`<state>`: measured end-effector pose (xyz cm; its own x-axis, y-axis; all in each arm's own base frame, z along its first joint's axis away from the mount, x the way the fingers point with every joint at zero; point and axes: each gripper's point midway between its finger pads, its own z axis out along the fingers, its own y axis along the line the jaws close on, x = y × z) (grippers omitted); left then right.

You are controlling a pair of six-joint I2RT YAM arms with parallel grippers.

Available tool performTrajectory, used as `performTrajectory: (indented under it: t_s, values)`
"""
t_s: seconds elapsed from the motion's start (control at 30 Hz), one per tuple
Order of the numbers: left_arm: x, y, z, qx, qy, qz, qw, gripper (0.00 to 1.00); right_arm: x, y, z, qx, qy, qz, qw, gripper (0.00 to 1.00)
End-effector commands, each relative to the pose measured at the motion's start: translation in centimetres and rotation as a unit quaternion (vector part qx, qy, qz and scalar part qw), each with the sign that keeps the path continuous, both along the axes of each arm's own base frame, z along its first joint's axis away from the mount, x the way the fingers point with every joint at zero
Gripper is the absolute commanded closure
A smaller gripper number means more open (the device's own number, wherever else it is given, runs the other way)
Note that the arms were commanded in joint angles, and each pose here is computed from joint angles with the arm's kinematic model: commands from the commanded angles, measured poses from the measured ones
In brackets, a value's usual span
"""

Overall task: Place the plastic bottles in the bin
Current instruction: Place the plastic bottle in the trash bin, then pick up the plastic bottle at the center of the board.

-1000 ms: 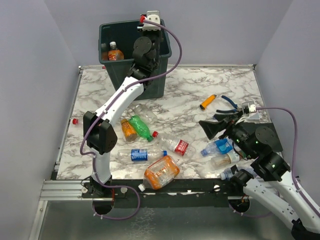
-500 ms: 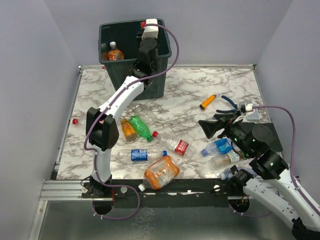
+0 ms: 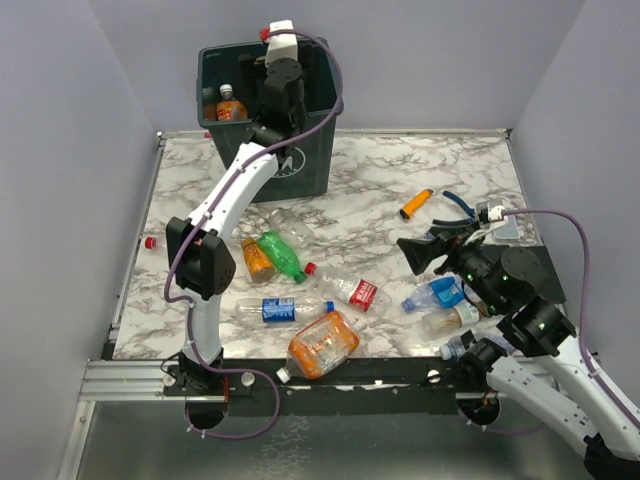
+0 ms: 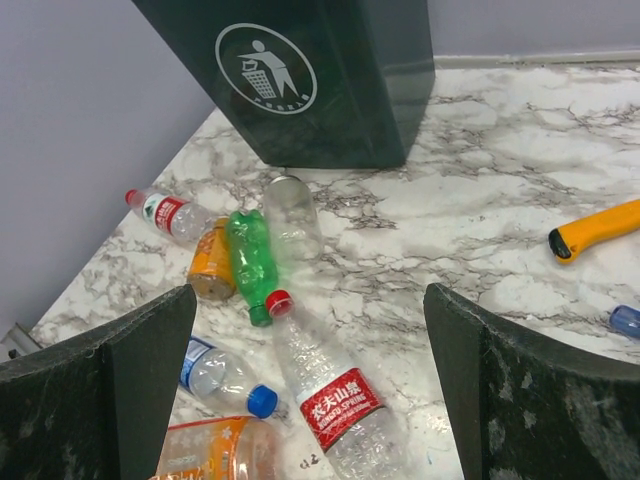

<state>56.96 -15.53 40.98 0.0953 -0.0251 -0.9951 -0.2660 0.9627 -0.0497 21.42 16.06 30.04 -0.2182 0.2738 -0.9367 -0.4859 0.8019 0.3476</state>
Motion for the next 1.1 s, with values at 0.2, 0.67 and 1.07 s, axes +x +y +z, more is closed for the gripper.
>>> performTrajectory:
  t_s: [0.2, 0.67, 1.07]
  values:
    - [-10.8, -5.9, 16.1, -0.063, -0.142, -0.16, 0.975, 0.01, 1.0, -1.3, 1.7, -0.031, -0.015, -0.039, 0.999, 0.0]
    - [-27.1, -14.5, -1.8, 0.011, 0.012, -0.479, 0.878, 0.01, 2.7, 2.3, -6.2, -0.102, 0.136, 0.005, 0.986, 0.0]
    - [-29.7, -2.6, -12.3, -0.059, 0.031, -0.301, 0.951, 0.01, -0.8, 8.7, -16.5, -0.145, 0.278, 0.21, 0.926, 0.06]
